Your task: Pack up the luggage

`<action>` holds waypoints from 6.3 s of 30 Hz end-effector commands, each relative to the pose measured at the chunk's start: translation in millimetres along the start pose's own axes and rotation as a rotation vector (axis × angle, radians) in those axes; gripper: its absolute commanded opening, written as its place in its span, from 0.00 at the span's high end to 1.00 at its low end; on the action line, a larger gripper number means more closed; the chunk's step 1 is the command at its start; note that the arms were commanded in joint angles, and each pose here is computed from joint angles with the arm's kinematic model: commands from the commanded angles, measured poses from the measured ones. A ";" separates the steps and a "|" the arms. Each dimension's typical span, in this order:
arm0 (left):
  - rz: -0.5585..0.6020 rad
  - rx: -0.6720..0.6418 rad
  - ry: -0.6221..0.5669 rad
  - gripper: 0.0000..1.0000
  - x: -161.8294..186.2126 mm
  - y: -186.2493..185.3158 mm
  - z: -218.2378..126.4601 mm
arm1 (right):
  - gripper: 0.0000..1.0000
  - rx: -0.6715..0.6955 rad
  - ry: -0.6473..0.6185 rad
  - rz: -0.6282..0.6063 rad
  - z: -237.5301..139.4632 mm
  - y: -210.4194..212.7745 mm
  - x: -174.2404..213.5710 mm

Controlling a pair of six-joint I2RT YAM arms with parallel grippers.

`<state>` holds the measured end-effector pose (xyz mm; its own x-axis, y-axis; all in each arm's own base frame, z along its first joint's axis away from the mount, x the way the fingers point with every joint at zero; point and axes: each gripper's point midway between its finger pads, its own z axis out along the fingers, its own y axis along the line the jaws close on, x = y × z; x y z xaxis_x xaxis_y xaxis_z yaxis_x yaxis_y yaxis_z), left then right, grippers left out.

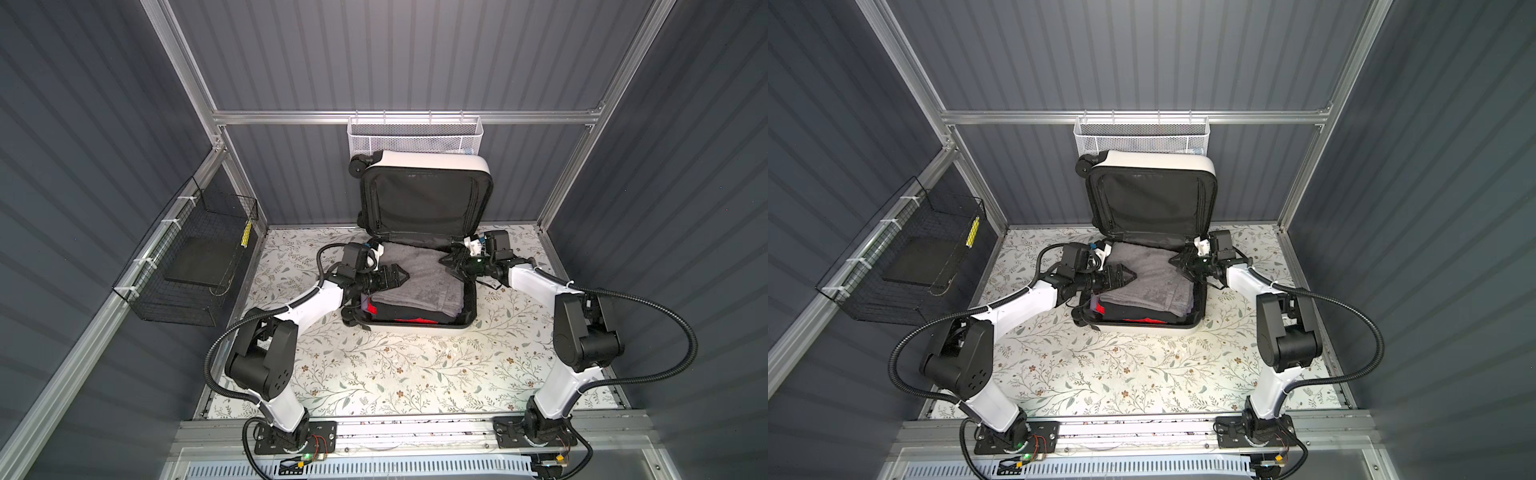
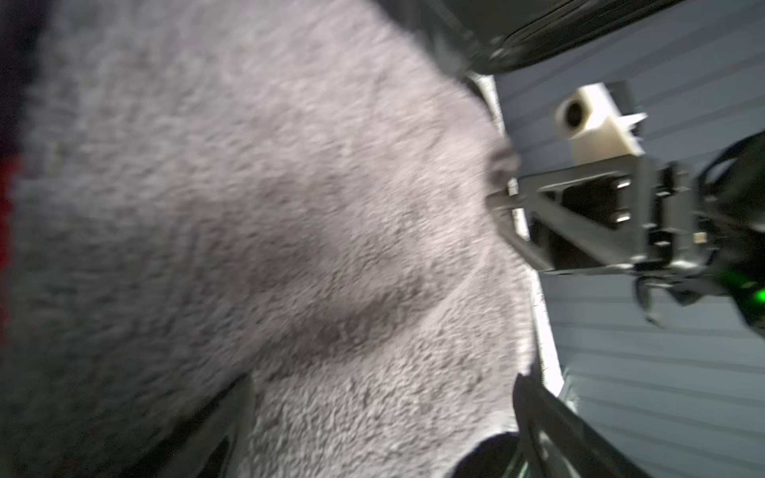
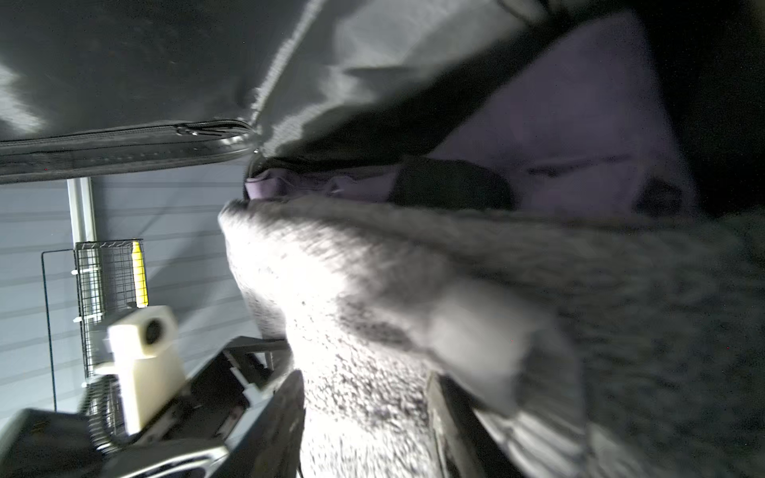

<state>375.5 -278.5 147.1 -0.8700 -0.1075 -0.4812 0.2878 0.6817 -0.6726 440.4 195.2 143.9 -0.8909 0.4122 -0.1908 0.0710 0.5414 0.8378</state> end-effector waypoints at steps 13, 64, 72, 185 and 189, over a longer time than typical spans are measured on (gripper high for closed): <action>0.195 0.034 -0.241 0.00 -84.8 -84.0 -80.8 | 0.33 -0.038 -0.129 -0.188 -85.7 76.0 -13.6; 0.421 0.228 -0.526 0.00 -271.0 -150.8 -128.6 | 0.25 -0.122 -0.280 -0.339 -145.6 161.9 -148.6; 0.378 0.264 -0.471 0.00 -198.3 -154.1 -153.6 | 0.27 -0.161 -0.287 -0.271 -154.3 134.7 -76.3; -0.291 -0.227 -0.013 0.00 116.7 64.2 -53.9 | 0.63 0.253 -0.296 0.025 -159.8 -96.7 116.6; -0.199 -0.231 0.024 0.00 136.4 30.4 -43.1 | 0.62 0.299 -0.401 0.118 -185.5 -118.4 99.1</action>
<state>241.8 -220.6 58.0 -0.9379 -0.2197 -0.2684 -0.0272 0.8180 -0.5746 266.8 52.9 130.4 -0.6604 0.6603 -0.3575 0.2663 0.6511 0.7107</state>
